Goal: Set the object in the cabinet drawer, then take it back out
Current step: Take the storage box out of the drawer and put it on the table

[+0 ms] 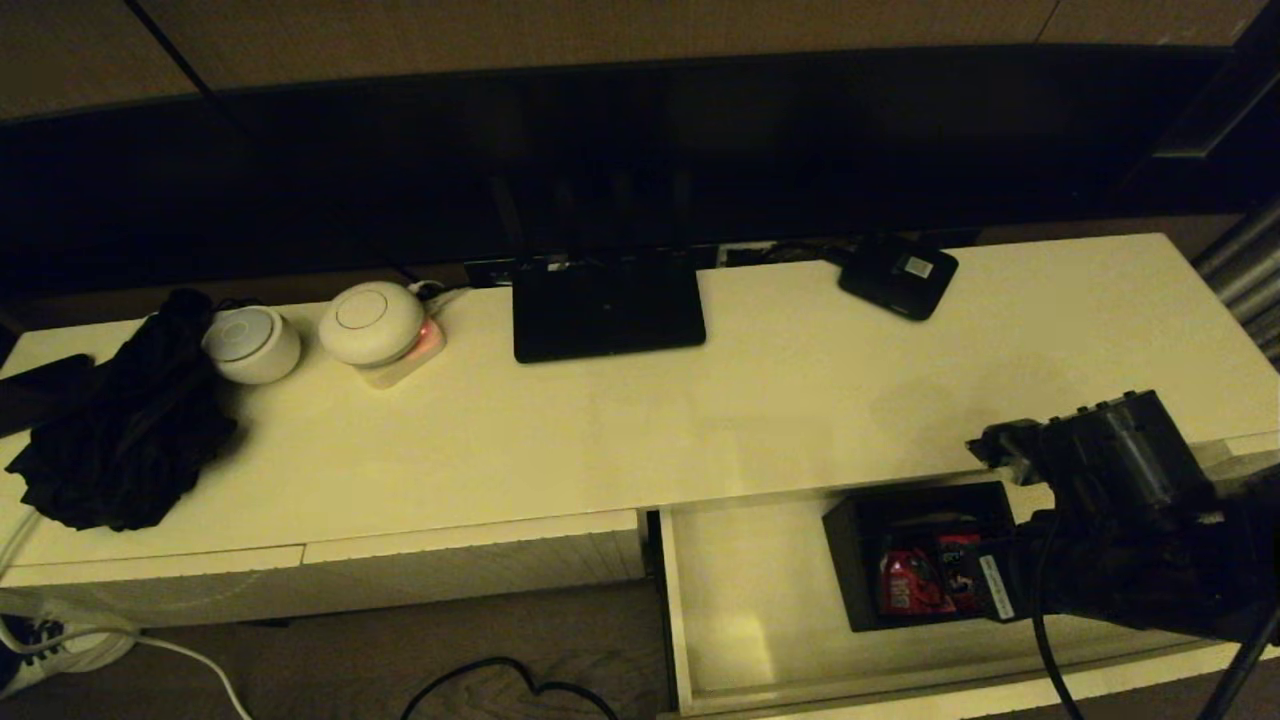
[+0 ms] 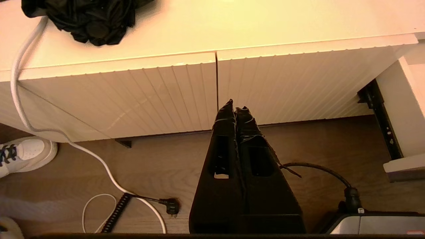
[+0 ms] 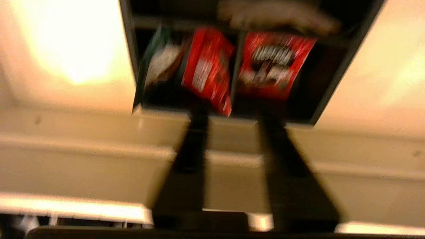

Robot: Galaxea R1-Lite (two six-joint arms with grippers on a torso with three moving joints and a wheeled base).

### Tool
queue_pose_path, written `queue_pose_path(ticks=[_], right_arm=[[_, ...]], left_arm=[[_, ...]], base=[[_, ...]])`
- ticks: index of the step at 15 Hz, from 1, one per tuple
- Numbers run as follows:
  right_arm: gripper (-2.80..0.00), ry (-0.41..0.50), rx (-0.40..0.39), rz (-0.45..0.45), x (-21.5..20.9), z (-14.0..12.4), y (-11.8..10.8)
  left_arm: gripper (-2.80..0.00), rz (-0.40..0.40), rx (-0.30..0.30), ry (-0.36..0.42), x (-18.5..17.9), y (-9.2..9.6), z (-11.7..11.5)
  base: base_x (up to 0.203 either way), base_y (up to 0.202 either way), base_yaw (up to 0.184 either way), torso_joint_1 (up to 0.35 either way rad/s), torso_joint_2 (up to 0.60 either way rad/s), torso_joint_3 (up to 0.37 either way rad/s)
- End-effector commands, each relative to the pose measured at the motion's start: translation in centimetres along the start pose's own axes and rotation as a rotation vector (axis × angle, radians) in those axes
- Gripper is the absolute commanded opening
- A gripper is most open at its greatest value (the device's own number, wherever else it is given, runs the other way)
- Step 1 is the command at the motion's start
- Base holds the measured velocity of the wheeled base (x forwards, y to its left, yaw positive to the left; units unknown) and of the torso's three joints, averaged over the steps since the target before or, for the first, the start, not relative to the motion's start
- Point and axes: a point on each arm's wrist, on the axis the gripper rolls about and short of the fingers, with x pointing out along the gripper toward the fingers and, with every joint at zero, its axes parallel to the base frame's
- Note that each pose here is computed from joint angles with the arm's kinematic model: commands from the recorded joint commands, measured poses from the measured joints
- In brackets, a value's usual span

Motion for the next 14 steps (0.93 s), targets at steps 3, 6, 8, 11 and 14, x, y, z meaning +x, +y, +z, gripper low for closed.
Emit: queue_pose_path(ticks=[3, 6, 8, 11, 14], right_arm=[[0.0, 0.089, 0.023, -0.011, 1.2, 0.1, -0.6], [0.0, 0.129, 0.064, -0.017, 2.8, 0.4, -0.9], [0.0, 0.162, 0.072, -0.004, 3.8, 0.4, -0.9], [0.0, 0.219, 0.075, 0.002, 4.5, 0.7, -0.8], [0.0, 0.206, 0.126, -0.006, 4.9, 1.5, -1.1]], left_arm=[[-2.8, 0.001, 0.0, 0.003, 0.0, 0.0, -0.1], [-2.8, 0.001, 0.0, 0.003, 0.0, 0.0, -0.1], [-2.8, 0.001, 0.0, 0.003, 0.0, 0.0, -0.1], [-2.8, 0.001, 0.0, 0.003, 0.0, 0.0, -0.1], [-2.8, 0.001, 0.0, 0.003, 0.0, 0.0, -0.1]], base=[[0.0, 0.0, 0.0, 0.0, 0.0, 0.0], [0.0, 0.0, 0.0, 0.0, 0.0, 0.0], [0.0, 0.0, 0.0, 0.0, 0.0, 0.0], [0.0, 0.0, 0.0, 0.0, 0.0, 0.0], [0.0, 0.0, 0.0, 0.0, 0.0, 0.0]])
